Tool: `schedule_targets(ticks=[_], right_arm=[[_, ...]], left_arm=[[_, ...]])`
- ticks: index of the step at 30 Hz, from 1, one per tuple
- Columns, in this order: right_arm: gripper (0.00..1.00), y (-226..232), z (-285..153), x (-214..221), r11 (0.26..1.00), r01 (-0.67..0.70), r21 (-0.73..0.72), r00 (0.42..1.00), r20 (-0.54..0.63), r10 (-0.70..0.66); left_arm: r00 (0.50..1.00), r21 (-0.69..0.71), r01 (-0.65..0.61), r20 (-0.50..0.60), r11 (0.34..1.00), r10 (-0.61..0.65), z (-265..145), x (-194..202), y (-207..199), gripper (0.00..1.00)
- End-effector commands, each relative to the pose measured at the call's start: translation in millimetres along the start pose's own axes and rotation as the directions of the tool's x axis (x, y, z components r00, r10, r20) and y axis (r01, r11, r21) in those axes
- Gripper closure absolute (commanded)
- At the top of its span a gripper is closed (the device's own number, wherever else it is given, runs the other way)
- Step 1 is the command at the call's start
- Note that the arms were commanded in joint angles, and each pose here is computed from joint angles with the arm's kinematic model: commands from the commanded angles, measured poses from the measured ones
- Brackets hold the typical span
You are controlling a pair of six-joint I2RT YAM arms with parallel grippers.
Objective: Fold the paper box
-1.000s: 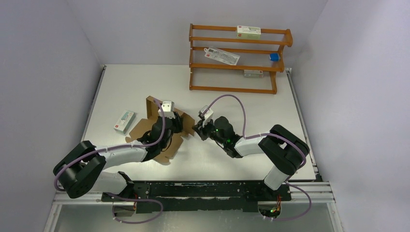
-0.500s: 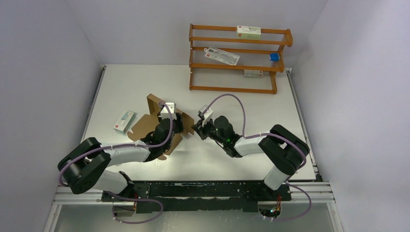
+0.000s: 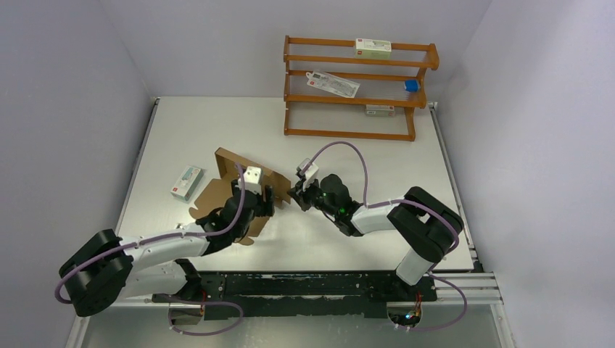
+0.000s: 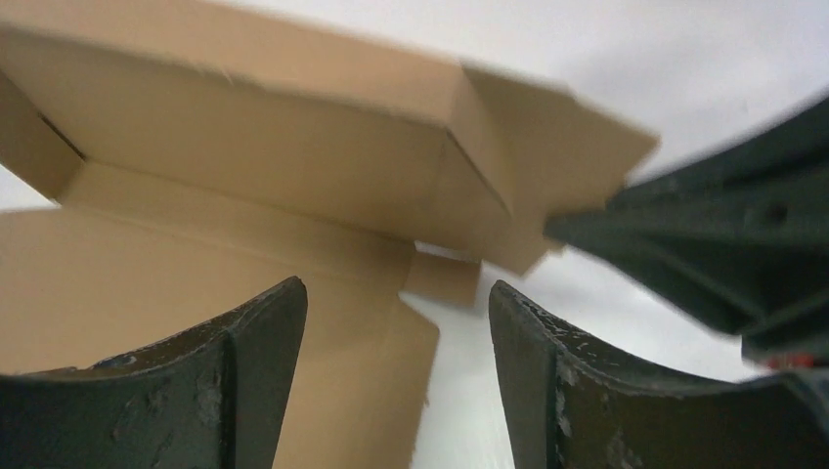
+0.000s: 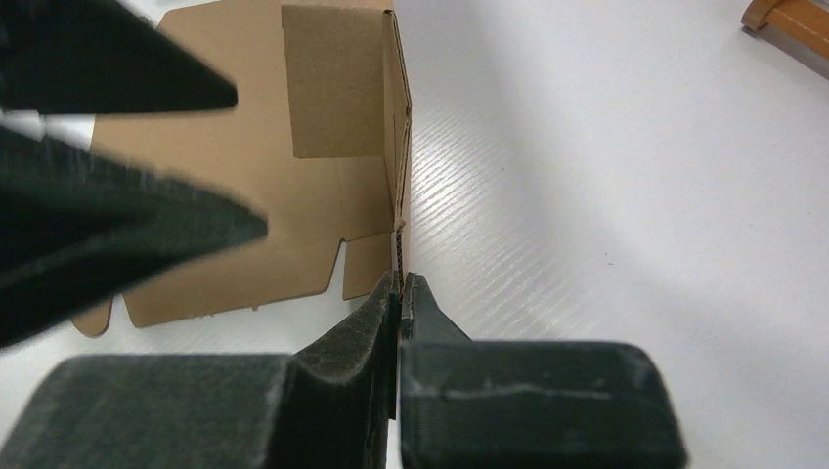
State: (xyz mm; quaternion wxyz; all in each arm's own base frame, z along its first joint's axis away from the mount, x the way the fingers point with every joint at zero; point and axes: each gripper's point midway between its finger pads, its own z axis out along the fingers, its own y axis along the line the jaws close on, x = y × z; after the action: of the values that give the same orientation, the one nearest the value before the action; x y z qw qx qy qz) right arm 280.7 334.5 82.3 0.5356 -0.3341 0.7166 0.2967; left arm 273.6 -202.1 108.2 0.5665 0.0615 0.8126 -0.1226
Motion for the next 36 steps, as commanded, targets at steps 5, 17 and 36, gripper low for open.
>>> schedule_targets(ticks=[5,17,36], right_arm=[[1.00,5.2,3.8,0.7,1.000,0.018,-0.019,1.000,-0.003,-0.018],[1.00,6.6,2.2,-0.6,0.999,0.023,-0.023,1.000,0.000,-0.023],[1.00,7.8,1.5,0.1,0.999,0.029,-0.031,1.000,-0.005,-0.029]], left_arm=[[0.988,0.035,-0.066,-0.135,0.997,0.070,-18.0,65.0,-18.9,0.25],[0.968,-0.073,-0.240,-0.086,0.968,0.234,18.8,67.0,-26.4,0.21],[0.990,-0.176,-0.133,0.025,0.975,0.140,31.9,39.6,0.4,0.52]])
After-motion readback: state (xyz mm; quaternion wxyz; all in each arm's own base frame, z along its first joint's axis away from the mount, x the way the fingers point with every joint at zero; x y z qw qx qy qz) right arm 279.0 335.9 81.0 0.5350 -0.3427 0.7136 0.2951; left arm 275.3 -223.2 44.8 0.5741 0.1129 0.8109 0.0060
